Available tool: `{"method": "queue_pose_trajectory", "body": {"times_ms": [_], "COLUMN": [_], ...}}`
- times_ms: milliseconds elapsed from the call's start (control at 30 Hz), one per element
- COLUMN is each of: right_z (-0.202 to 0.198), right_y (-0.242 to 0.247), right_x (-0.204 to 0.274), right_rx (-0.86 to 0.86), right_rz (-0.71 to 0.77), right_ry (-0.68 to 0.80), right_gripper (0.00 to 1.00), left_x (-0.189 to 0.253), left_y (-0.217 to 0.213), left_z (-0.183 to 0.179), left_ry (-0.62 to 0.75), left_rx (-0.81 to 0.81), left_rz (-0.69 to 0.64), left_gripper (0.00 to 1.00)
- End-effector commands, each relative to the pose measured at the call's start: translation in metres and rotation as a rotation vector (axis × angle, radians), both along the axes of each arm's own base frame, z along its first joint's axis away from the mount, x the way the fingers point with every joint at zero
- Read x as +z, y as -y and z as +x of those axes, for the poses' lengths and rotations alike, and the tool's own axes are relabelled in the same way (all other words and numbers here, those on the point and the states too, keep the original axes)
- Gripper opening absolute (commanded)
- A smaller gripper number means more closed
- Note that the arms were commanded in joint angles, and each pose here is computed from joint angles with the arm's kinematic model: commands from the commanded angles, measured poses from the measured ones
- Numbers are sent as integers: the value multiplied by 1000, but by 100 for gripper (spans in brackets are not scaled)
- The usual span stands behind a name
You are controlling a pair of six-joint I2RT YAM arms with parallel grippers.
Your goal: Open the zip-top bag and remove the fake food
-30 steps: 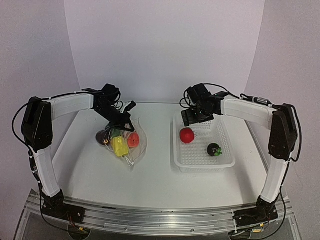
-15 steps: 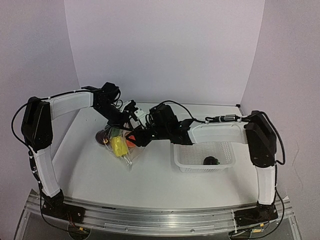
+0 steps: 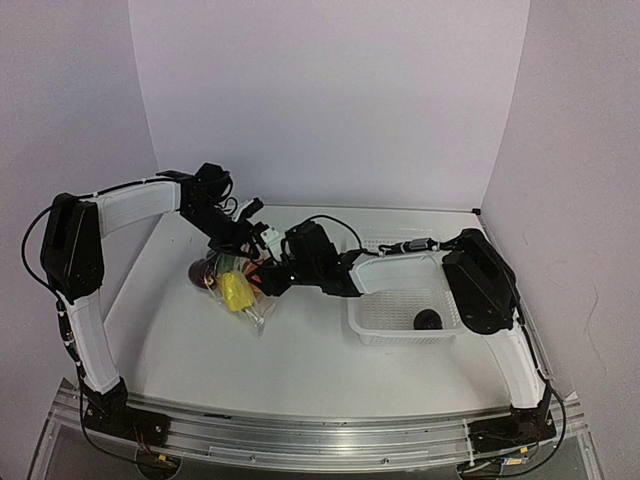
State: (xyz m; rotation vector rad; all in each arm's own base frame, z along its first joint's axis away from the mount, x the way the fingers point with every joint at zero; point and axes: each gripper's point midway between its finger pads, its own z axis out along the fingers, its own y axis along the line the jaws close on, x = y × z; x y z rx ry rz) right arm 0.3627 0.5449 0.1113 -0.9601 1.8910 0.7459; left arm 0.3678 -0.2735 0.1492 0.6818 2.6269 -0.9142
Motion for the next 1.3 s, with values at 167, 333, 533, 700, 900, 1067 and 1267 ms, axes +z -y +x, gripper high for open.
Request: {"method": "queue_pose_trajectory", "body": {"times_ms": [167,333,533,700,900,1067,1267], "right_z": [-28,-37,-39,-24,-16,-12,-13], "right_y": [-19,-30,-22,-8,-6,0,1], "right_x": [12,12,0,-37,-53,-61,-75], "right_rx": [77,46,-67,-165,-187,-212,-207], "right_rz": [200,251,231,200,188,163,89], "right_ry": [-118,-177,-187,-240,-255,-250,-254], "right_gripper": [68,71,71,72,69,65,60], "left_x": [58,56,55,31,65,111,82], "left_y": [34,42,46,30,17,4,-88], "left_z": [-32,-30,-12,-20,-13,-6,85], "left_ry": [-78,-152,-102,-68,133,329,414], "left_rx": [-102,-76,-73,-122,-238,-336,-55], "left_rz": [-320,-390,-356,-220,-119,-59,74], "left_gripper": [0,0,0,40,82,100,74]}}
